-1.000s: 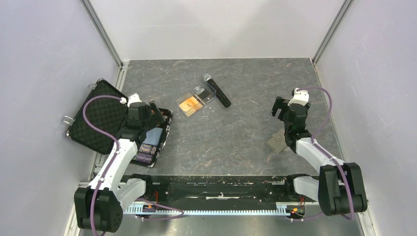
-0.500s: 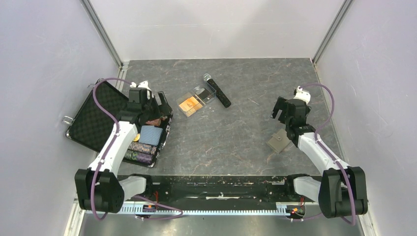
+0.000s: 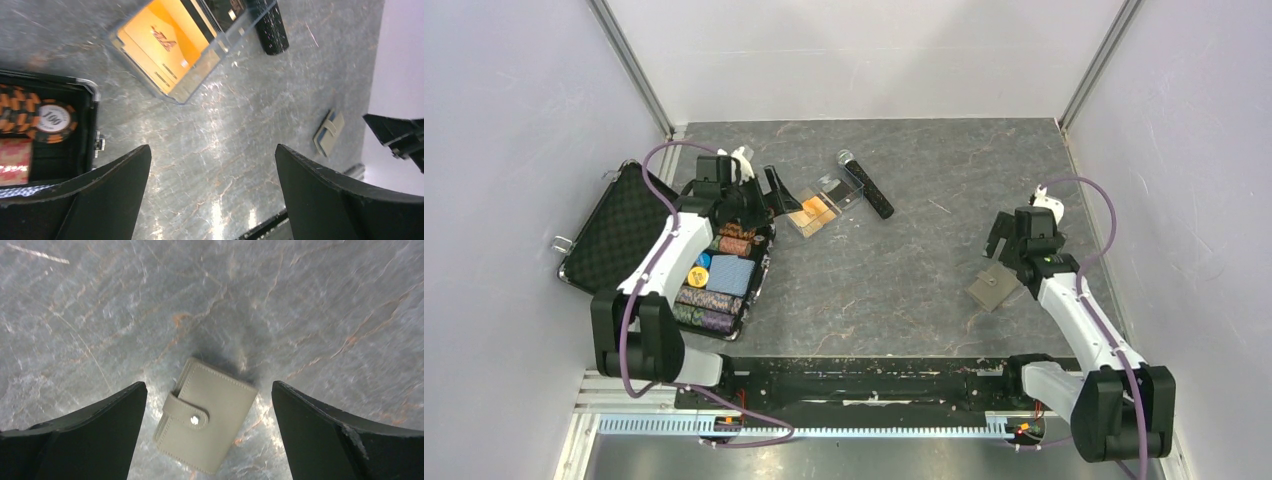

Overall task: Put the credit cards into the card holder
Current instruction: Move the card holder to the center of the board.

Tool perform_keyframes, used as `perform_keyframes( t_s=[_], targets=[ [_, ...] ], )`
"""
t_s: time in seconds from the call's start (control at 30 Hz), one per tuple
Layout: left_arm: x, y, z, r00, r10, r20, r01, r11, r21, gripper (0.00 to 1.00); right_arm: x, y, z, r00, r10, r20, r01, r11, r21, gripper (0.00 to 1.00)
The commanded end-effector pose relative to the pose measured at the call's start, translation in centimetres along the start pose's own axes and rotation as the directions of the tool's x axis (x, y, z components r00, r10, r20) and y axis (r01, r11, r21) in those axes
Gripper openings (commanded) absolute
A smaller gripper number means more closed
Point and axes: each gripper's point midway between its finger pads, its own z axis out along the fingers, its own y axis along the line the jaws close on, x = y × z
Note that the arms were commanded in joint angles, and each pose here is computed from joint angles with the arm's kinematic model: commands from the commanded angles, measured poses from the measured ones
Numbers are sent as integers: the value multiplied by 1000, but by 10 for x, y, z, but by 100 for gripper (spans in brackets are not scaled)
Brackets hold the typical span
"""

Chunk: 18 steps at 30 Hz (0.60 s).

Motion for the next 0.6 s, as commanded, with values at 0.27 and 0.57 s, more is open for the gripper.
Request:
perform_keyframes(
  t_s=[0.27,0.57],
  targets=[
    [29,-53,11,989,16,-146,17,975,222,100,77,-6,5,921,200,-334,-238,968,-75,93],
    [36,-59,14,984,28,-174,18,966,258,100,105,16,14,900,152,-408,-265,934,-238,81]
  ],
)
